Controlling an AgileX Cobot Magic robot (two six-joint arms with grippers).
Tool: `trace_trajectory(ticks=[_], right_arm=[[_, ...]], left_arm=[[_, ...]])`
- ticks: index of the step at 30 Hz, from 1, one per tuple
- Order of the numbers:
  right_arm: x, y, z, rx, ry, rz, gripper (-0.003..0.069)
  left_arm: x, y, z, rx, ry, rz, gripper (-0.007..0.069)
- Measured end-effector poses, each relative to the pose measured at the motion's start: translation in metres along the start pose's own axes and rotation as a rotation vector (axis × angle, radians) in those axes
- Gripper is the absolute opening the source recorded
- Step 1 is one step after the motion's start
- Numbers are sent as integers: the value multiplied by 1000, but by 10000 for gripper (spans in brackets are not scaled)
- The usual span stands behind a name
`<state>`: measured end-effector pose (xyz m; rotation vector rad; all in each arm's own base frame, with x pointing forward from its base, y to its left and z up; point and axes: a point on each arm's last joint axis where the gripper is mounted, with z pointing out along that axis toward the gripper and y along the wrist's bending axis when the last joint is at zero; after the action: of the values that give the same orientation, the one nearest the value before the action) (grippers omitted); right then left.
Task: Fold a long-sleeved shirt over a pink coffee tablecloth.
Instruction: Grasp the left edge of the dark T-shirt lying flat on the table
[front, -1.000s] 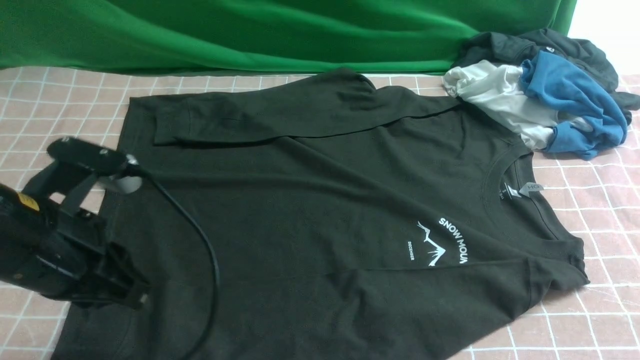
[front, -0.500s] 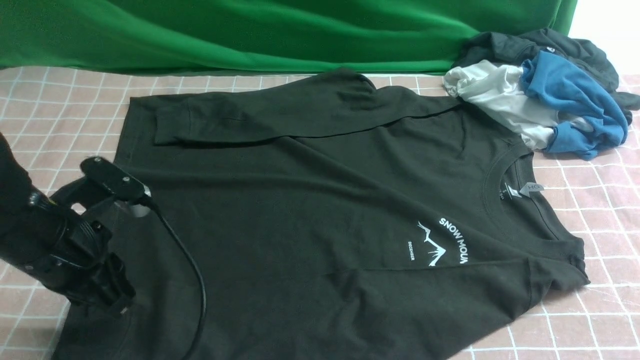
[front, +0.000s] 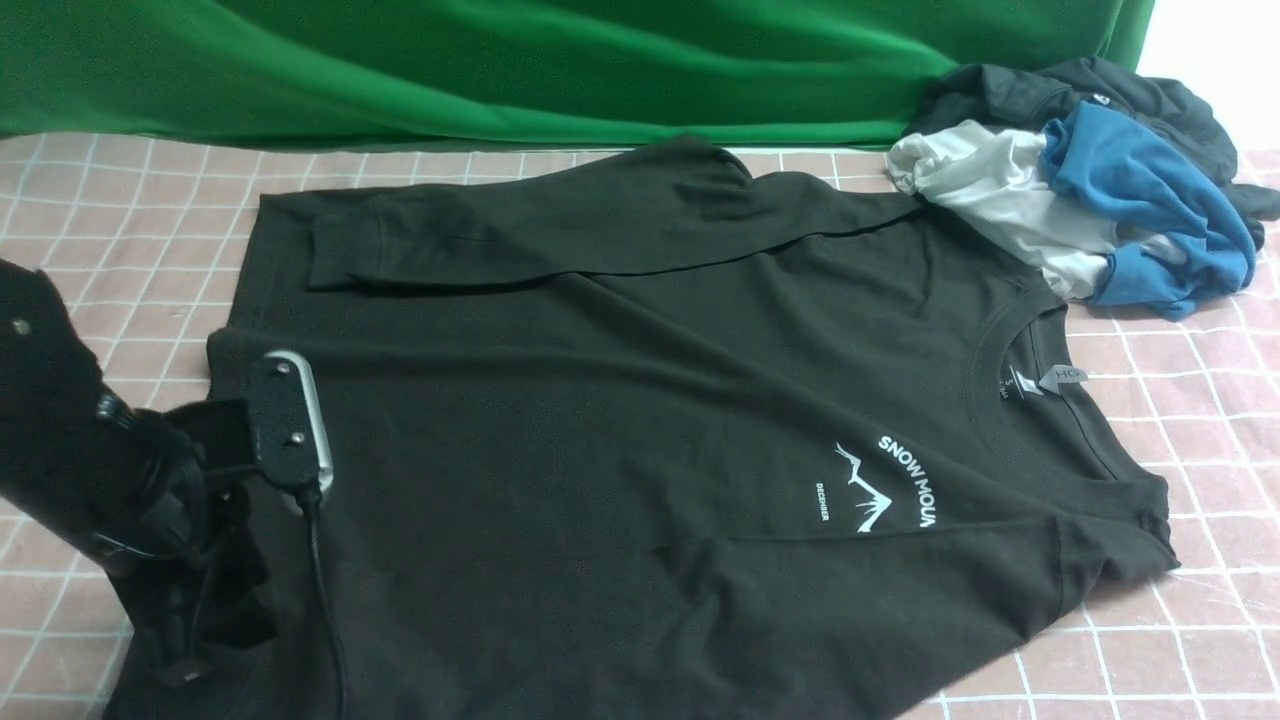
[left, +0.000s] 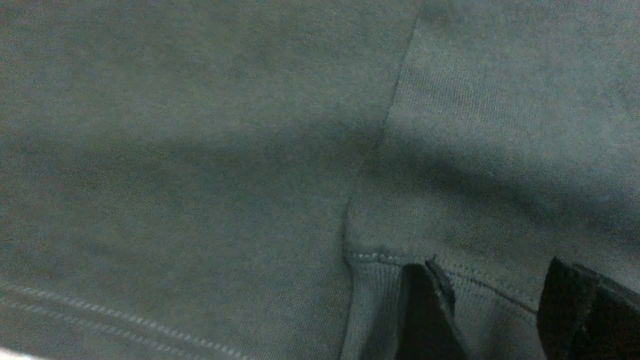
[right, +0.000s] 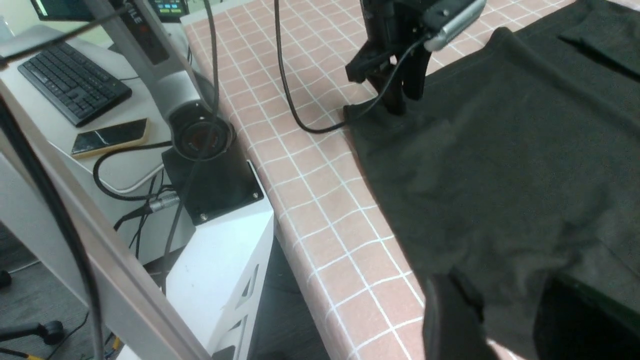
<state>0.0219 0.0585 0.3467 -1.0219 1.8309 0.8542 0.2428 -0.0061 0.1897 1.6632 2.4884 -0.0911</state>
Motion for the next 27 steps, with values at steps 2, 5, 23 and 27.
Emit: trace_trajectory(ticks=[2,5,23,27], right_arm=[[0,0,0,0,0,0,237],[0,0,0,0,0,0,239],[-2,-2,0,17,-22,-14,239],[-2,-1,0,17,-23,-14,239]], left_arm=[[1,2,5,8,13,5,323],[1,5,9,-5,14,9,323],[2,8,27,60,36,72,39],[2,8,22,41,32,58,15]])
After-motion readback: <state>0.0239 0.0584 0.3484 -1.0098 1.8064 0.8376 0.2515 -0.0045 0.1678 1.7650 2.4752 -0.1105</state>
